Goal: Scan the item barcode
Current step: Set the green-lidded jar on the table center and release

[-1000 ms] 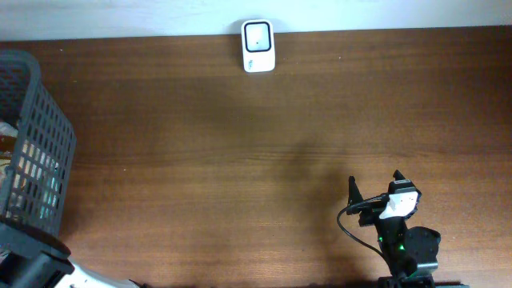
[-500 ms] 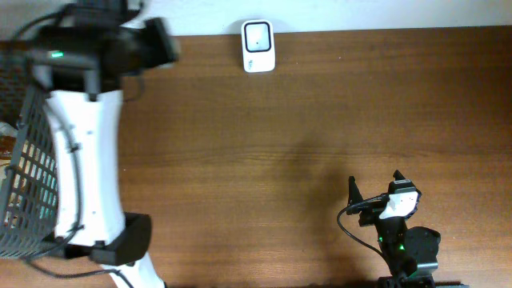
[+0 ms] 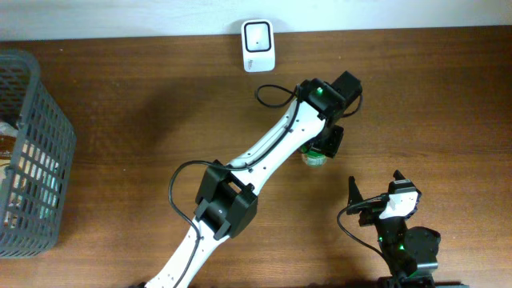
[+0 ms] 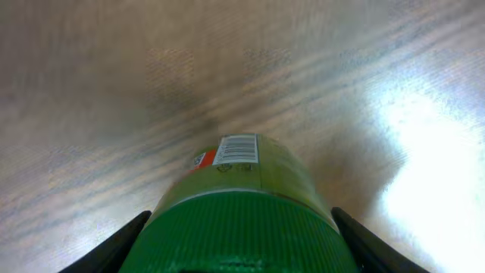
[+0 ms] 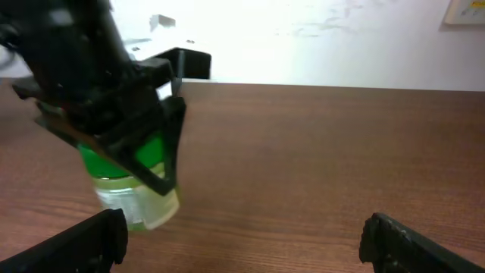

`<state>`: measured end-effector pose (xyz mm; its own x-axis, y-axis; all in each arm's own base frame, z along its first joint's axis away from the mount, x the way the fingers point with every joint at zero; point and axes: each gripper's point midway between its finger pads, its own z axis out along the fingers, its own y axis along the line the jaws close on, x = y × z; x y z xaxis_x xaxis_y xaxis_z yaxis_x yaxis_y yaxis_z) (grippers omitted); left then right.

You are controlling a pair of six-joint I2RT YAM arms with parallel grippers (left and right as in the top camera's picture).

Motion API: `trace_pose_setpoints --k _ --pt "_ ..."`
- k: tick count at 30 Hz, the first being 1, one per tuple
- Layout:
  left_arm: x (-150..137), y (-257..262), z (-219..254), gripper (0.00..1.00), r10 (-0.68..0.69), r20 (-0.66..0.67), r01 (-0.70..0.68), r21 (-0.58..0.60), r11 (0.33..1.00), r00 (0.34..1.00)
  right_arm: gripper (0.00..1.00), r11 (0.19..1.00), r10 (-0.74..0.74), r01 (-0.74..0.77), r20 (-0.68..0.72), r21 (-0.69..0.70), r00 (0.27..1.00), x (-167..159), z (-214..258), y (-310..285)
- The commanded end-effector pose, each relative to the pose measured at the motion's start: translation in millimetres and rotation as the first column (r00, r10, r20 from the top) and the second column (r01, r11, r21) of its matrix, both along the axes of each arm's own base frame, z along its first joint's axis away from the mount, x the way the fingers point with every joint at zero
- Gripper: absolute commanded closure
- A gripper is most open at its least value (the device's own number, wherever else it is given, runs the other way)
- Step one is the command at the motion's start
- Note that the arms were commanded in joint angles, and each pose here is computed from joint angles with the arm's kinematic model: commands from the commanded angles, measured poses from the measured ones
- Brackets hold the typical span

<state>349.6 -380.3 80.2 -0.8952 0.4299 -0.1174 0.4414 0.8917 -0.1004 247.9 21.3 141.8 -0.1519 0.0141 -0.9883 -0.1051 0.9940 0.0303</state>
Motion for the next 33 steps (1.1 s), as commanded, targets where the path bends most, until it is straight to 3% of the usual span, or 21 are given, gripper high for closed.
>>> trace_pose_setpoints --k 1,5,7,9,10,12,14,16,19,20,22,24,26,29,30,33 --pt "8.7 -12.1 -26.8 0.47 -0.008 0.008 0.008 -0.008 1.0 1.0 0.02 1.0 0.003 -0.003 -0.003 0.003 1.0 -0.4 -1.7 1.0" --pt "16.9 -15.1 -41.4 0.3 -0.005 0.031 0.005 0.001 1.0 0.999 0.02 1.0 0.003 -0.003 -0.003 0.003 1.0 -0.4 -1.7 1.0" --pt "17.3 -15.1 -41.2 0.01 -0.005 0.033 0.005 0.001 1.0 0.999 0.02 1.0 0.003 -0.003 -0.003 0.003 1.0 -0.4 -1.7 1.0" --pt "29.9 -10.6 -20.2 0.01 0.015 0.08 -0.014 -0.012 1.0 0.997 0.02 1.0 0.003 -0.003 -0.003 0.003 1.0 -0.4 -1.7 1.0" --pt "47.3 -3.0 26.7 0.01 0.046 0.148 -0.035 -0.075 0.997 0.988 0.02 1.0 0.003 -0.003 -0.003 0.003 1.0 -0.4 -1.7 1.0" --pt "64.3 21.0 75.8 0.01 0.104 0.227 -0.081 -0.105 0.991 0.968 0.02 1.0 0.003 -0.003 -0.003 0.003 1.0 -0.4 -1.7 1.0" --pt "92.1 82.9 154.4 0.01 0.235 0.354 -0.189 -0.16 0.969 0.905 0.02 1.0 0.003 -0.003 -0.003 0.003 1.0 -0.4 -1.7 1.0" --pt "112.8 179.3 229.5 0.01 0.404 0.489 -0.352 -0.198 0.915 0.773 0.02 1.0 0.003 -0.003 -0.003 0.003 1.0 -0.4 -1.7 1.1" --pt "102.8 331.0 311.3 0.01 0.638 0.567 -0.58 -0.314 0.752 0.521 0.02 1.0 0.003 -0.003 -0.003 0.003 1.0 -0.4 -1.7 1.0" --pt "83.5 394.7 332.5 0.01 0.742 0.554 -0.685 -0.372 0.626 0.377 0.02 1.0 0.003 -0.003 -0.003 0.003 1.0 -0.4 -1.7 1.1" --pt "51.6 473.8 347.2 0.01 0.823 0.537 -0.792 -0.413 0.449 0.187 0.02 1.0 0.003 -0.003 -0.003 0.003 1.0 -0.4 -1.7 1.0" --pt "1.4 567.0 338.2 0.01 0.866 0.496 -0.903 -0.395 0.167 -0.057 0.02 1.0 0.003 -0.003 -0.003 0.003 1.0 -0.4 -1.7 1.0" --pt "-38.3 626.4 311.1 0.01 0.87 0.452 -0.944 -0.327 -0.043 -0.196 0.02 1.0 0.003 -0.003 -0.003 0.003 1.0 -0.4 -1.7 1.0" --pt "-73.2 673.9 244.4 0.01 0.881 0.404 -0.969 -0.129 -0.212 -0.247 0.02 1.0 0.003 -0.003 -0.003 0.003 1.0 -0.4 -1.7 1.1" --pt "-78.3 682.6 219.7 0.0 0.889 0.388 -0.97 -0.068 -0.235 -0.243 0.02 1.0 0.003 -0.003 -0.003 0.003 1.0 -0.4 -1.7 1.0" --pt "-74.3 697.5 140.0 0.01 0.928 0.368 -0.987 0.112 -0.114 -0.065 0.02 1.0 0.003 -0.003 -0.003 0.003 1.0 -0.4 -1.7 1.0"
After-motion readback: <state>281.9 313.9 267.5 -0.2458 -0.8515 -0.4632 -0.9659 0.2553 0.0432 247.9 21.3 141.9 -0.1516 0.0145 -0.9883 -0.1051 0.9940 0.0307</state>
